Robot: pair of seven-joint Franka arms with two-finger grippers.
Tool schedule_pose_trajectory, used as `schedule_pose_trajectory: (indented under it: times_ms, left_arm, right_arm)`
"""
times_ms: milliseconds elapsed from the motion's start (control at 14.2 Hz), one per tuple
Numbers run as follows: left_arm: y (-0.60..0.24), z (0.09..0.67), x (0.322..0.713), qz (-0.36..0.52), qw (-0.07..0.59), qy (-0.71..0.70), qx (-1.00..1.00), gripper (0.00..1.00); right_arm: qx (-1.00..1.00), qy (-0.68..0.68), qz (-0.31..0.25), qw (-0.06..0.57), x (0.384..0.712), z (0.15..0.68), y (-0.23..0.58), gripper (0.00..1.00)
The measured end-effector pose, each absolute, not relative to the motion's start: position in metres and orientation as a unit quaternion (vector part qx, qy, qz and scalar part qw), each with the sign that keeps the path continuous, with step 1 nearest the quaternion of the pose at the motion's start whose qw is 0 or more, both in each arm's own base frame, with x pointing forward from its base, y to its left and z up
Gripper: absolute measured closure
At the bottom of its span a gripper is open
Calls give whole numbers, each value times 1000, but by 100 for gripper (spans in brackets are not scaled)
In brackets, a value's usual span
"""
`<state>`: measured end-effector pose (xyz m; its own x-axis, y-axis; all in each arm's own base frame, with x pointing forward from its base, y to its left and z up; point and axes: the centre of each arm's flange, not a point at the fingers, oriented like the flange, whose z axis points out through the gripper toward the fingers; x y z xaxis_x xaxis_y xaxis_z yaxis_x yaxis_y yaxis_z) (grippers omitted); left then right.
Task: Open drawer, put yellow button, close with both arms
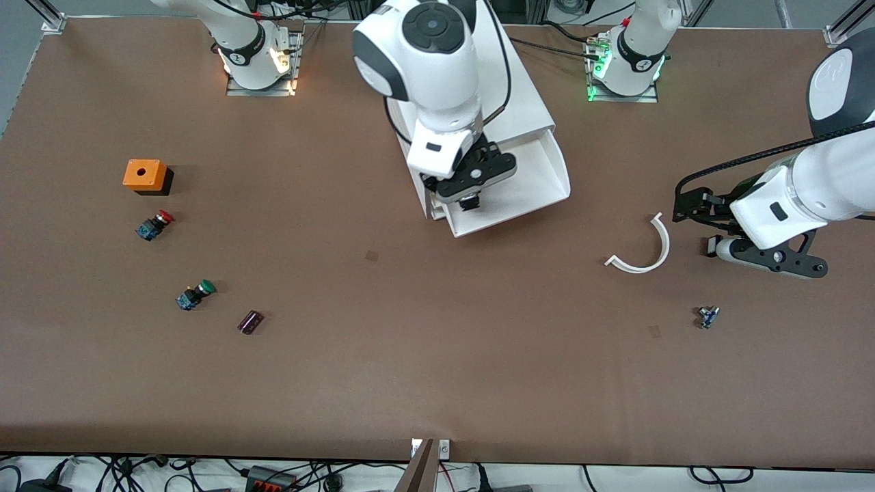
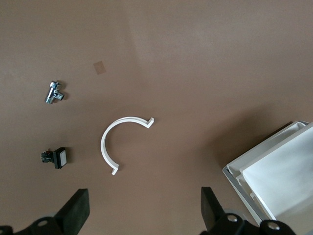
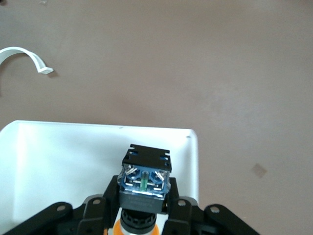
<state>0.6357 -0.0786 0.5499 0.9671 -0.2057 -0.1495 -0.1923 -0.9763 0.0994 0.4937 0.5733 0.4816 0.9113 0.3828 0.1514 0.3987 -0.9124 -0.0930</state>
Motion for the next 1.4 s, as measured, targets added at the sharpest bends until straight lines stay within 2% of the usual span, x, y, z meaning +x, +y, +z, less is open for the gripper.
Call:
schedule_pose_trajectory:
  times_ms: [351, 1404]
  left_arm:
    - [-79, 550, 636, -80, 42, -94, 992, 0]
    - [-79, 549, 636, -81, 41, -84, 992, 0]
  right_arm:
    - [-978, -192, -56, 61, 469, 456, 603, 59]
    - [-979, -196, -26, 54, 464, 401, 618, 59]
